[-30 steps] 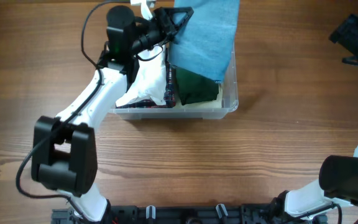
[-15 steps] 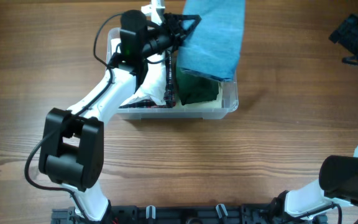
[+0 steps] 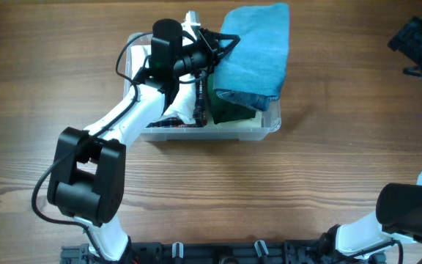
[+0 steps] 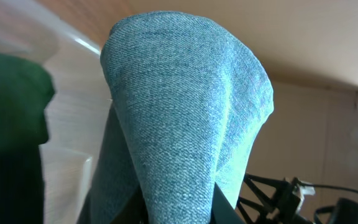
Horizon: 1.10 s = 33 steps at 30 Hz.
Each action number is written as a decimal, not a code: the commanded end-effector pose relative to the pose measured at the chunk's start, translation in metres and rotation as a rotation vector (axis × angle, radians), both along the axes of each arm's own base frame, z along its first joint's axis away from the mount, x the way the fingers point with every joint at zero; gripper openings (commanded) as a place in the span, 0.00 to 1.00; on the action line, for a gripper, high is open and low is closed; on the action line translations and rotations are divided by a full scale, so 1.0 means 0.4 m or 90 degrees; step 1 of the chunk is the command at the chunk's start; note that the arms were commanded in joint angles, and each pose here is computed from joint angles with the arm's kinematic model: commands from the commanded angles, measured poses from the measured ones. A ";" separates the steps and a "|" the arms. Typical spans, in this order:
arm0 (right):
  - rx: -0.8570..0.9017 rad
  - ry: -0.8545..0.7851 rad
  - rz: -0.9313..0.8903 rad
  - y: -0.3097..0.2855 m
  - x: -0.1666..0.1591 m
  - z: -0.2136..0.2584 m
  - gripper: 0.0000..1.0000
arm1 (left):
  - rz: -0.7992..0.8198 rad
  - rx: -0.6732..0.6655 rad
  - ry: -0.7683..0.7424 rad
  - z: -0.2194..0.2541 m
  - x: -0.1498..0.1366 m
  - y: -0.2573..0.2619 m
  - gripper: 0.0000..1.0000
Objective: Pack container
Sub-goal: 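Lower the denim cloth onto the green cloth and release it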
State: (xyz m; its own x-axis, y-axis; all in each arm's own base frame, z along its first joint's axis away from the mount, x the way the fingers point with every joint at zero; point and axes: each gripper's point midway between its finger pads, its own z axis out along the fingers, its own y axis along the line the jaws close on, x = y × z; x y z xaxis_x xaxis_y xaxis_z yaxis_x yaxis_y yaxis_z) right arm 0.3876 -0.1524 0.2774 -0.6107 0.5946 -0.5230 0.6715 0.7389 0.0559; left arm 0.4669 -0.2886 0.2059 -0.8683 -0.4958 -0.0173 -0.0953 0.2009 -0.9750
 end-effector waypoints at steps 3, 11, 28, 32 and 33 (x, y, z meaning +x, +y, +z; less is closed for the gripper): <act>0.008 0.000 -0.006 0.002 0.008 -0.009 1.00 | 0.024 0.007 0.041 -0.049 -0.019 -0.009 0.04; 0.008 0.000 -0.006 0.002 0.008 -0.009 1.00 | 0.056 0.046 0.096 -0.155 -0.048 0.015 0.04; 0.008 0.000 -0.006 0.002 0.008 -0.009 1.00 | 0.061 0.028 0.052 -0.126 -0.033 0.018 0.37; 0.008 0.000 -0.006 0.002 0.008 -0.009 1.00 | 0.045 0.016 0.002 -0.090 -0.029 0.009 0.44; 0.008 0.000 -0.006 0.002 0.008 -0.009 1.00 | 0.040 0.011 -0.005 -0.082 -0.029 0.006 0.46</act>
